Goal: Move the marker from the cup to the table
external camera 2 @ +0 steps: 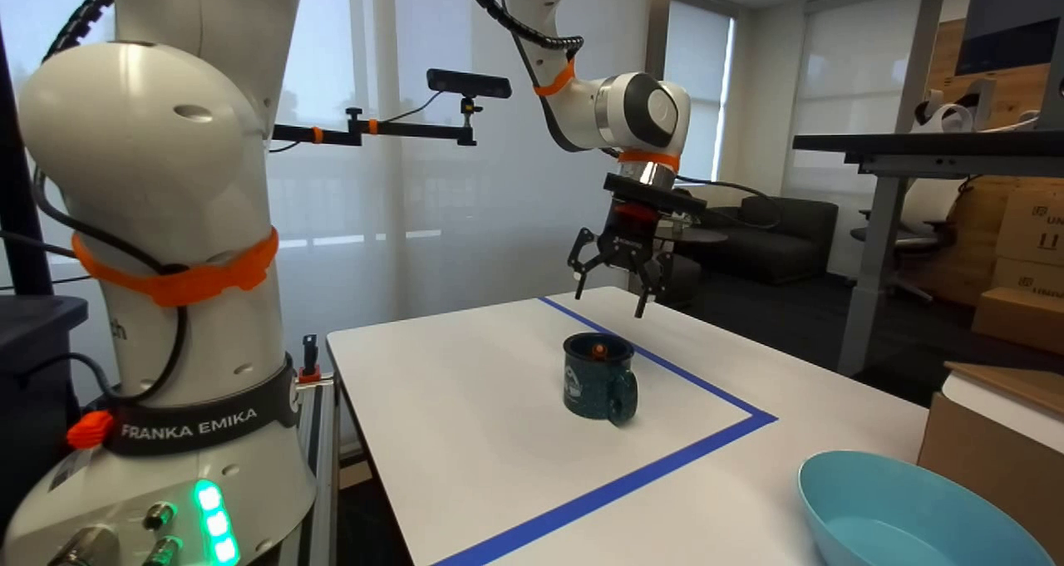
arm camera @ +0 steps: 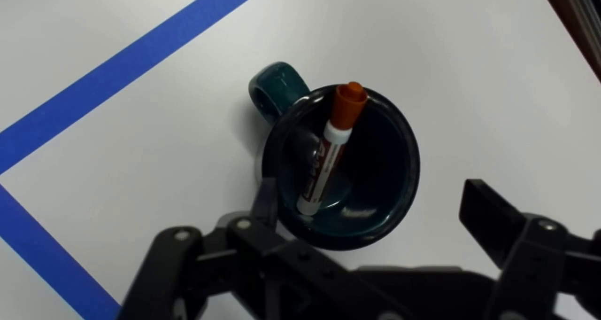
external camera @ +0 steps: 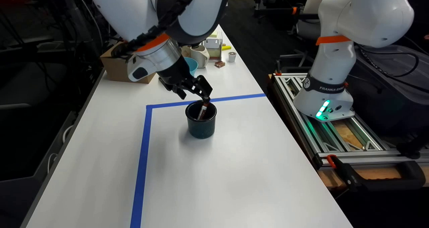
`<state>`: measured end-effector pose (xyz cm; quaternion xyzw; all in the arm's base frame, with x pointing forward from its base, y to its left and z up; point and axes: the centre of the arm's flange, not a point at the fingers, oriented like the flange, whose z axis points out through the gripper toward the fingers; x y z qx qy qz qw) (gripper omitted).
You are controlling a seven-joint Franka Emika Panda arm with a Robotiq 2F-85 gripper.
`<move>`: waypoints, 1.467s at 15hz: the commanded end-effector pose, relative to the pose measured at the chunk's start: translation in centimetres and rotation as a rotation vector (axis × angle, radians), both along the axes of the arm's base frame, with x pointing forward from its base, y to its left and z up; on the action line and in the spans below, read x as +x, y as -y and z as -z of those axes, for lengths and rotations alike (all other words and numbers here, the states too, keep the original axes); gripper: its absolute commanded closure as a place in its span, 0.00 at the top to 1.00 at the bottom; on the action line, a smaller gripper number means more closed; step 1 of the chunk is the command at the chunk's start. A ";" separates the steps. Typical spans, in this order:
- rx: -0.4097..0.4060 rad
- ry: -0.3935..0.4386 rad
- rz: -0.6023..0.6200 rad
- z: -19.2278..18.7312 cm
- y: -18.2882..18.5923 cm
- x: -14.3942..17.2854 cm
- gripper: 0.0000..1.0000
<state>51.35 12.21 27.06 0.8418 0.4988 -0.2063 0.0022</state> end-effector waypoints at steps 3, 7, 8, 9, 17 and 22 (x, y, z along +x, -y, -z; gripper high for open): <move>-0.032 -0.038 0.039 1.8 0.1 -0.4 1.00; -0.044 -0.049 0.061 2.4 0.1 -0.4 0.87; -0.047 -0.051 0.063 2.5 0.1 -0.4 0.81; -0.047 -0.050 0.066 2.5 0.1 -0.5 0.66; -0.042 -0.052 0.081 3.2 0.7 -0.9 0.22; -0.045 -0.063 0.087 3.9 1.2 -1.2 0.37</move>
